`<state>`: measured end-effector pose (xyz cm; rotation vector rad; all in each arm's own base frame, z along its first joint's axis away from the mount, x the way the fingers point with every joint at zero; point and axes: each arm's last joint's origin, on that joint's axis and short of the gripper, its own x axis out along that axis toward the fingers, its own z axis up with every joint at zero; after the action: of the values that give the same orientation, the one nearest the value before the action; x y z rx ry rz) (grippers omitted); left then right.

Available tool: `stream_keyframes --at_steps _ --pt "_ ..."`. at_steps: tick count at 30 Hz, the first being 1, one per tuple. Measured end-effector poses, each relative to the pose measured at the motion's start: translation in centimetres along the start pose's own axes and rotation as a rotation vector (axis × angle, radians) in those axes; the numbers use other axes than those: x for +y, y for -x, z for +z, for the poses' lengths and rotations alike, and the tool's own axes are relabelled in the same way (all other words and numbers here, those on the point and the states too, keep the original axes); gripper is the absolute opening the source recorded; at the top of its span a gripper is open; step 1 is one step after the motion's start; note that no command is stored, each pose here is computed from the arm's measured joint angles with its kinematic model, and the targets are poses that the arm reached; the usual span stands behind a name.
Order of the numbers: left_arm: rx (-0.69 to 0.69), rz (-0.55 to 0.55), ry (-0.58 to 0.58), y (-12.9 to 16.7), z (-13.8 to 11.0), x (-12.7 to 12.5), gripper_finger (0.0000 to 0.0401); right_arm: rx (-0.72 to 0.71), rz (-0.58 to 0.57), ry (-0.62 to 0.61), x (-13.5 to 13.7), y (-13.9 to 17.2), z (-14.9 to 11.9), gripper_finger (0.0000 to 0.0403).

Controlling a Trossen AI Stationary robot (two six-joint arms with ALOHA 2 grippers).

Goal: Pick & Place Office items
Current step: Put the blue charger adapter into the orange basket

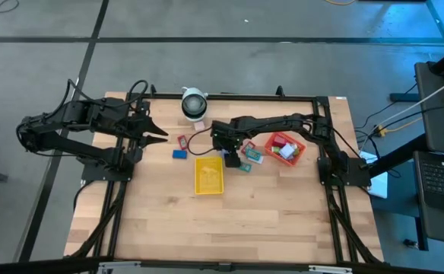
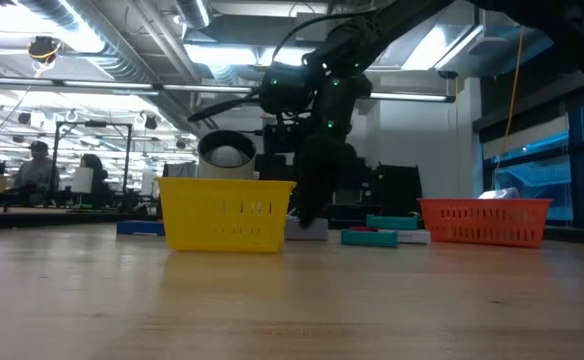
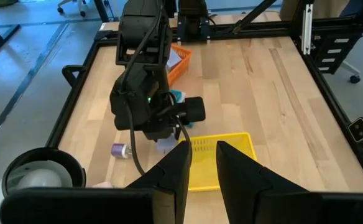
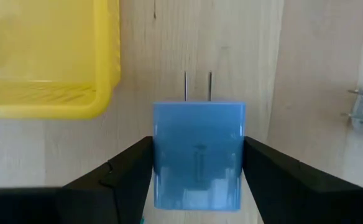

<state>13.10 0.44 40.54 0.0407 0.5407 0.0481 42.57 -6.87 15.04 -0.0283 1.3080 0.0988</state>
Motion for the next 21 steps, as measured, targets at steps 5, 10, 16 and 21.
stream_keyframes --at_steps 5,10,16,21 --pt "0.0 0.001 0.0 0.0 0.0 0.0 0.0074 0.017 0.001 -0.023 -0.1 -0.8 -0.1 0.0241" --pt "0.0 0.001 0.0 0.0 0.0 0.0 0.0074 0.028 -0.079 -0.019 -0.3 -0.6 -0.1 0.0222" --pt "0.0 0.004 0.0 0.0 0.0 0.0 0.0074 0.037 -0.09 -0.056 -0.7 -0.4 -0.3 0.0209" --pt "0.0 0.003 0.0 0.0 0.0 0.0 0.0074 0.002 -0.124 -0.104 -1.3 1.7 0.3 0.021"
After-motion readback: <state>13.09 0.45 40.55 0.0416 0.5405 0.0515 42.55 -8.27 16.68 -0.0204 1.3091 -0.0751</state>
